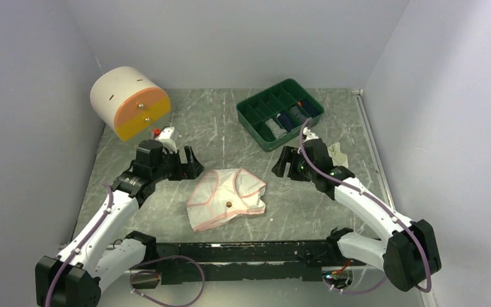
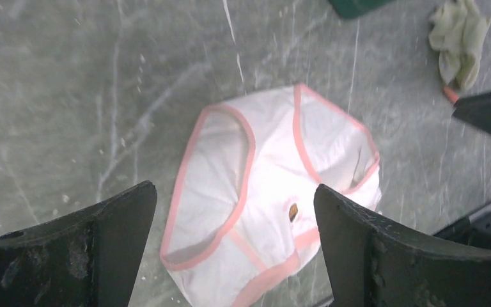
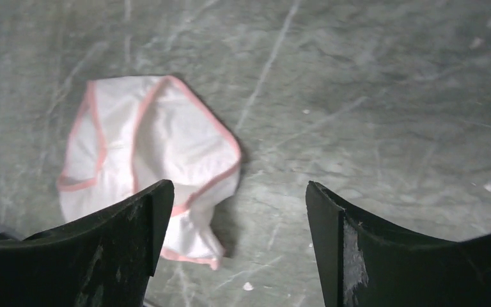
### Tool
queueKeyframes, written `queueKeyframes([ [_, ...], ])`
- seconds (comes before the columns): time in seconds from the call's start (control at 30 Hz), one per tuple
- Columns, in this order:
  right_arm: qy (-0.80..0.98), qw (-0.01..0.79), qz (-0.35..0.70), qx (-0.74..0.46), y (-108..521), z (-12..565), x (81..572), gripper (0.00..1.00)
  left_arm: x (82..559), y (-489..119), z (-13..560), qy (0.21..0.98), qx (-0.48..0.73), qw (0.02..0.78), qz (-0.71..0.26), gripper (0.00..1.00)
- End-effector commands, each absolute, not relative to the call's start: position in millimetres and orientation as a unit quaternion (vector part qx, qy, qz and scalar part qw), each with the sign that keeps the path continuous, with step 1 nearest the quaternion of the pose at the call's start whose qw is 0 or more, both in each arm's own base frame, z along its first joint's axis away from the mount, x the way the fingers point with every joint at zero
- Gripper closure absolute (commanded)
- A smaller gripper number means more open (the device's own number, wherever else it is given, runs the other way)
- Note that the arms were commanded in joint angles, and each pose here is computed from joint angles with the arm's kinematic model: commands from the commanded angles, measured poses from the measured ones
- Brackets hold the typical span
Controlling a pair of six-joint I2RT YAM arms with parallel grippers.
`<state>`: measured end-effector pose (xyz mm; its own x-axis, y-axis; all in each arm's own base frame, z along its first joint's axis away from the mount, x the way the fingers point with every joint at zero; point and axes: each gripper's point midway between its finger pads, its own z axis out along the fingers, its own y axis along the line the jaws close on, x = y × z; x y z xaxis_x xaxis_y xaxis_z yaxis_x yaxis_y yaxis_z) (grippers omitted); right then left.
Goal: Roll the underwear
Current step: Pick up the underwear from the center of the board.
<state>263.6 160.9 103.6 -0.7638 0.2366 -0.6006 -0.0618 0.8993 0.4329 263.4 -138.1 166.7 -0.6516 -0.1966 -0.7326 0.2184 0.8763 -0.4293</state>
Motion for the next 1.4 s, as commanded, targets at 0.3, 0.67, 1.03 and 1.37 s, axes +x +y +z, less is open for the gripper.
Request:
queueKeyframes([
  [0.3, 0.905, 0.228, 0.357, -0.053, 242, 74, 168, 0.20, 246, -151, 159, 0.870, 0.035, 0.402, -0.285, 0.02],
  [0.67, 0.888, 0.268, 0.360, -0.103, 248, 40, 169, 0.41, 248, -150, 165, 0.865, 0.039, 0.412, -0.282, 0.02],
  [1.03, 0.861, 0.357, 0.344, -0.114, 253, 108, 206, 1.00, 246, -146, 170, 0.863, 0.034, 0.421, -0.277, 0.02],
  [1.37, 0.782, 0.407, 0.401, -0.249, 279, 272, 201, 1.00, 254, -132, 186, 0.858, 0.022, 0.452, -0.242, 0.02],
])
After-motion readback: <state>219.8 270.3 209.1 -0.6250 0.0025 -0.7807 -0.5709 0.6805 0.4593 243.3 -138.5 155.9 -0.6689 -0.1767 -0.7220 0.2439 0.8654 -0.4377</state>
